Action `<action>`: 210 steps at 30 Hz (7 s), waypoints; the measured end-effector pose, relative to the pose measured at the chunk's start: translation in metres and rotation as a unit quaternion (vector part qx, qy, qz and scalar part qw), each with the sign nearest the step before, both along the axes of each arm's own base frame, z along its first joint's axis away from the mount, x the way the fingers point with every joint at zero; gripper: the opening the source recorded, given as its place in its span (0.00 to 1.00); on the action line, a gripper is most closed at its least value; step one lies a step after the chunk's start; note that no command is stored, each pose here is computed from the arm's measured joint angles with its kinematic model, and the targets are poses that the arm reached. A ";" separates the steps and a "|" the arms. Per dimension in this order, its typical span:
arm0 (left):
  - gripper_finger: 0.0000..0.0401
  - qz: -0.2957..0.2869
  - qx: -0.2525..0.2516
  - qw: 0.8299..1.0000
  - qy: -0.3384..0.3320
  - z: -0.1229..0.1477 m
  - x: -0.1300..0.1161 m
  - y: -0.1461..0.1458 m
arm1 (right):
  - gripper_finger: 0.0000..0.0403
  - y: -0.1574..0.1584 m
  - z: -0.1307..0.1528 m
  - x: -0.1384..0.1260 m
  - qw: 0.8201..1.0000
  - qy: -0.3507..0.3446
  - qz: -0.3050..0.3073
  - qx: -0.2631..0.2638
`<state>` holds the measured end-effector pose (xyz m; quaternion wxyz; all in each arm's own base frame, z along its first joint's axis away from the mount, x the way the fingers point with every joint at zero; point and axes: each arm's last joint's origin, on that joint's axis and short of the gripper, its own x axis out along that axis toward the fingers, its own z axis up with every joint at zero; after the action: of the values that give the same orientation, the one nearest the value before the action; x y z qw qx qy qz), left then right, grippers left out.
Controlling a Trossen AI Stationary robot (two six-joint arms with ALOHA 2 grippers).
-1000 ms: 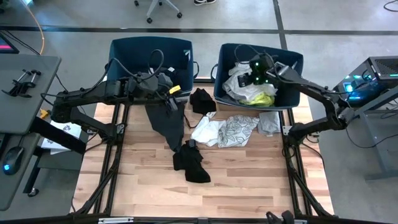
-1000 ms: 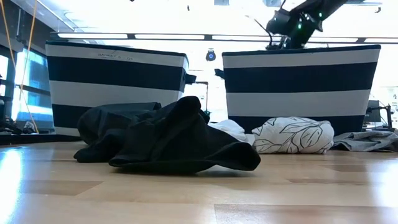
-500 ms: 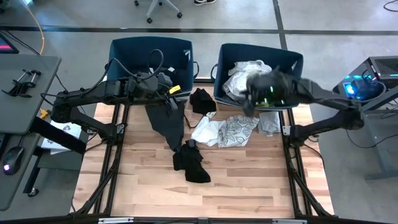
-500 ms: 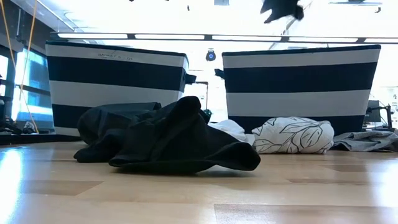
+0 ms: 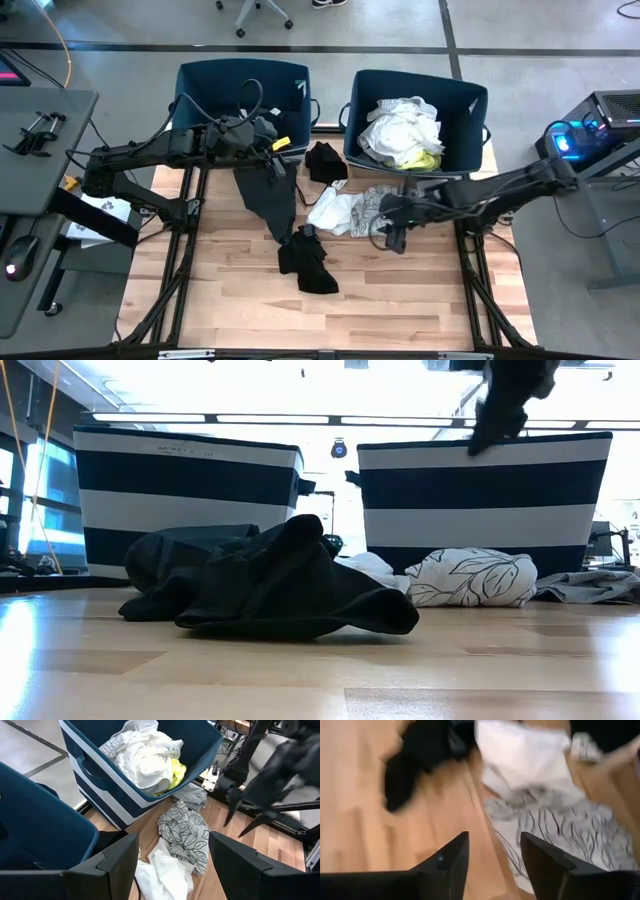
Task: Sort clothes
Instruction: Put the white shirt in the right laundry bin, then put the black underwear into the left laundry bin
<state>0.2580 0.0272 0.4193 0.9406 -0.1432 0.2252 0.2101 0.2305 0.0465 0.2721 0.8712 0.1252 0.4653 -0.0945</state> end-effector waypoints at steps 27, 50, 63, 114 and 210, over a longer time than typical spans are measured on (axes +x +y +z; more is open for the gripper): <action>0.57 -0.014 -0.009 0.999 0.030 -0.015 0.019 -0.001 | 0.52 -0.018 -0.151 0.065 0.966 0.249 0.063 -0.036; 0.57 0.002 0.022 1.000 0.006 -0.004 0.008 0.000 | 0.10 -0.066 0.164 -0.017 0.955 -0.194 -0.145 -0.170; 0.57 0.011 0.033 0.999 -0.008 -0.001 0.010 0.001 | 0.10 -0.199 0.163 -0.038 0.938 -0.048 -0.283 -0.195; 0.57 -0.165 0.013 0.983 0.081 -0.016 0.008 -0.030 | 0.59 -0.066 0.109 -0.030 0.972 -0.171 -0.146 -0.074; 0.38 0.247 -0.074 0.900 0.353 -0.132 -0.090 0.185 | 0.59 -0.008 0.070 -0.006 0.920 -0.346 -0.183 0.035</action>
<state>0.1676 0.2120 0.2874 0.7042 -0.1796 0.5143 0.4553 0.2247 0.0382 0.3420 0.9404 0.2632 0.1072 -0.1868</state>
